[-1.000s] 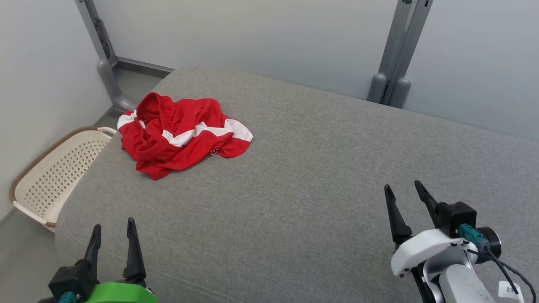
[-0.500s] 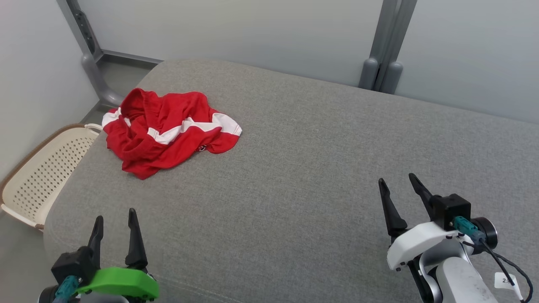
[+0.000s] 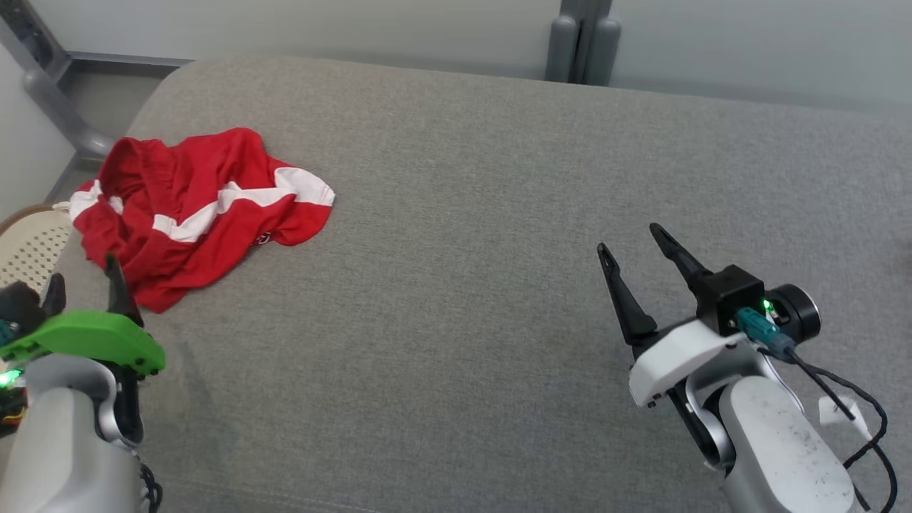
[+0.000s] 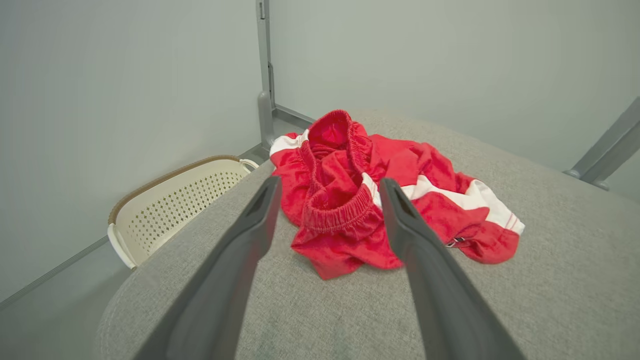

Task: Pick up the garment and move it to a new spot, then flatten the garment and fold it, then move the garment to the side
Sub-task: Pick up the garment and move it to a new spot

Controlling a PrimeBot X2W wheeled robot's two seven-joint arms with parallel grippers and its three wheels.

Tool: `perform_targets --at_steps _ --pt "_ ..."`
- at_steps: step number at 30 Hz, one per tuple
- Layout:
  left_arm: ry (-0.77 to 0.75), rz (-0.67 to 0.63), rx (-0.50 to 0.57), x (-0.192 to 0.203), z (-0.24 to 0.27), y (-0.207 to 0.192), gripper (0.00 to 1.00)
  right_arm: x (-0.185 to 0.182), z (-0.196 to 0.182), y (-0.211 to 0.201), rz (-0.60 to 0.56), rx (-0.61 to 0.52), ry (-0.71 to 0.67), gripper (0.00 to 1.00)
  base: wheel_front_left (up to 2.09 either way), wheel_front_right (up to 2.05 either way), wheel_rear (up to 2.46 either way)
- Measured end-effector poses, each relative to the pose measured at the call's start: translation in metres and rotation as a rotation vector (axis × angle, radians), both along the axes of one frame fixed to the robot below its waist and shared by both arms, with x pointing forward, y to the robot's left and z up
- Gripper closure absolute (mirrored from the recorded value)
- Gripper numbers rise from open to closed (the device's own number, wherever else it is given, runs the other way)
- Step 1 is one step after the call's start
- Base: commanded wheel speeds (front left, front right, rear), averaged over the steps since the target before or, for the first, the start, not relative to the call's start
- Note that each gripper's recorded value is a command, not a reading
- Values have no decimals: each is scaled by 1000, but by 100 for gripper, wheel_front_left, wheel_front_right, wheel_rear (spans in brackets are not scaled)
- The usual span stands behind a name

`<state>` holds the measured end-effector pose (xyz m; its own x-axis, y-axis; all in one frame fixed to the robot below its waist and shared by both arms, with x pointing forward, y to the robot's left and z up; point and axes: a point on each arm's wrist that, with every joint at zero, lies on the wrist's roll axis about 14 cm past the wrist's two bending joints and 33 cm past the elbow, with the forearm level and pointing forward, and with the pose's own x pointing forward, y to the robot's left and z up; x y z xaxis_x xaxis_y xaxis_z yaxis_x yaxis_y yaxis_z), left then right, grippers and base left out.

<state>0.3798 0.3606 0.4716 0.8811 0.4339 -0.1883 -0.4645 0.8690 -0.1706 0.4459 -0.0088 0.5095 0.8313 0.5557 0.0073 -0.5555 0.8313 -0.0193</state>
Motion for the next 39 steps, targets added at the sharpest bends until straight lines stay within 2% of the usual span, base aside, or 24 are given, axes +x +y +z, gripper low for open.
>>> perform_targets --at_steps 8,13,22,23,24,28,32,34,39 --pt "163 -14 -61 55 -30 10 0 16 -13 -12 14 -55 5 0 0 0 0" --pt "297 -30 -92 81 -62 9 0 25 -36 -41 -43 -80 52 0 0 0 0" --pt "520 -21 -131 87 -132 -4 0 27 -65 -82 -144 -101 121 0 0 0 0" --pt "537 -22 -134 89 -137 -5 64 27 -68 -87 -156 -105 128 0 0 0 0" --pt "553 -25 -137 90 -141 -7 100 27 -71 -92 -167 -108 135 0 0 0 0" --pt "573 -54 -160 100 -147 -17 100 25 -77 -101 -196 -111 154 0 0 0 0" --pt "485 -74 -98 112 -126 -13 100 26 -70 -103 -215 -90 138 0 0 0 0" --pt "411 -91 -72 122 -106 -12 100 27 -66 -103 -222 -75 128 0 0 0 0" --pt "182 -142 14 146 -21 -6 100 19 -49 -98 -242 -14 100 0 0 0 0"
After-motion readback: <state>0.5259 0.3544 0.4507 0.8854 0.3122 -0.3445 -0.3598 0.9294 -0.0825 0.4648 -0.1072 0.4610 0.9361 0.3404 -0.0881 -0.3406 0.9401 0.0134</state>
